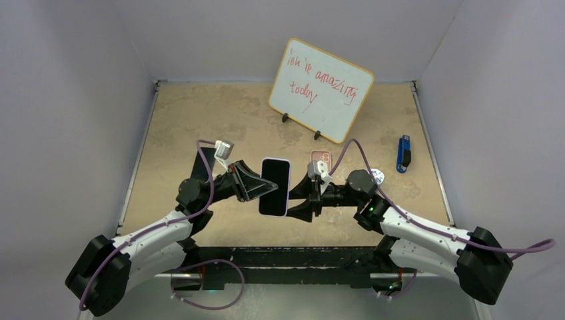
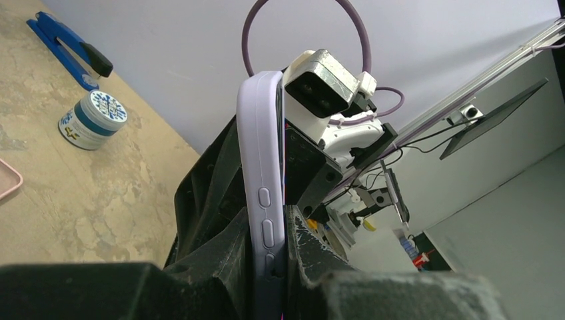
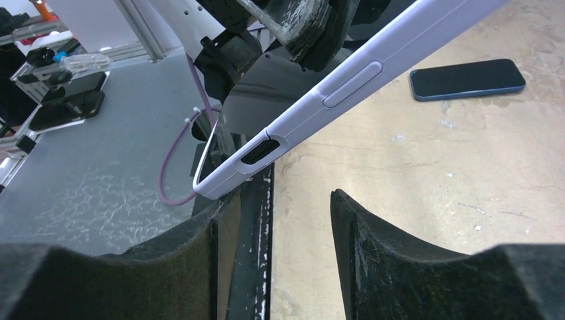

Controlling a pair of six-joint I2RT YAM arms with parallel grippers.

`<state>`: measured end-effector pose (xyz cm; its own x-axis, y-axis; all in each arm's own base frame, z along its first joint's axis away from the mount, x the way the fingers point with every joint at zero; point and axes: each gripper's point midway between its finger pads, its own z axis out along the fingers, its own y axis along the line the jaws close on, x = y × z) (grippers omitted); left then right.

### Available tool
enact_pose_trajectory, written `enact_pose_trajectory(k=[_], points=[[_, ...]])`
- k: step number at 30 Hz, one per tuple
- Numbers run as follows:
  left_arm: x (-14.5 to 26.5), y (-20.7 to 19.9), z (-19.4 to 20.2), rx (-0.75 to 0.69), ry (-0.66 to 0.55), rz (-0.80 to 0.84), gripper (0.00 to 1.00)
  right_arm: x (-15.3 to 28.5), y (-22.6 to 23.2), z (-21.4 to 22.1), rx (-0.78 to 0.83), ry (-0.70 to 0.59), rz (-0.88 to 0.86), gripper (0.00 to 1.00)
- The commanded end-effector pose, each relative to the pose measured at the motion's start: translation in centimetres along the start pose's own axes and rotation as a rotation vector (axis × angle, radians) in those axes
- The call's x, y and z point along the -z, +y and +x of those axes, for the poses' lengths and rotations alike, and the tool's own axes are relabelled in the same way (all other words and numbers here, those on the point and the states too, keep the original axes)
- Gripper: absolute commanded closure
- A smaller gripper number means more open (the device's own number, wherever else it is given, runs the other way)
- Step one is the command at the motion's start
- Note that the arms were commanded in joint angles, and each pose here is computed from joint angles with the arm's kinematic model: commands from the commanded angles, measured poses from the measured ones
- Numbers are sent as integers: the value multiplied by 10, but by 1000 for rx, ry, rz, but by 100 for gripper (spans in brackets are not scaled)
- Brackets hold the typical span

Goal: Take the phone out of the phone case
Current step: Remove the phone case from the phone.

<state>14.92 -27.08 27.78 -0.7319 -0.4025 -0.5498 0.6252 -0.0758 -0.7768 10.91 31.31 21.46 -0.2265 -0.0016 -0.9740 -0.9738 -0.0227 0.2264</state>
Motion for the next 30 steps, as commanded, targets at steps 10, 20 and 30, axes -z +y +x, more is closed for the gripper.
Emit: enact_pose_trajectory(k=[10,20,30], points=[[-9,-11,-32,-136,-116,13,100,1,35,-16,51,-39,-175,41],[-6,-19,-32,-168,-116,31,100,-8,19,-31,-49,-88,-88,55],[-5,-26,-30,-114,-100,33,100,-12,14,-18,-8,-53,-102,87]])
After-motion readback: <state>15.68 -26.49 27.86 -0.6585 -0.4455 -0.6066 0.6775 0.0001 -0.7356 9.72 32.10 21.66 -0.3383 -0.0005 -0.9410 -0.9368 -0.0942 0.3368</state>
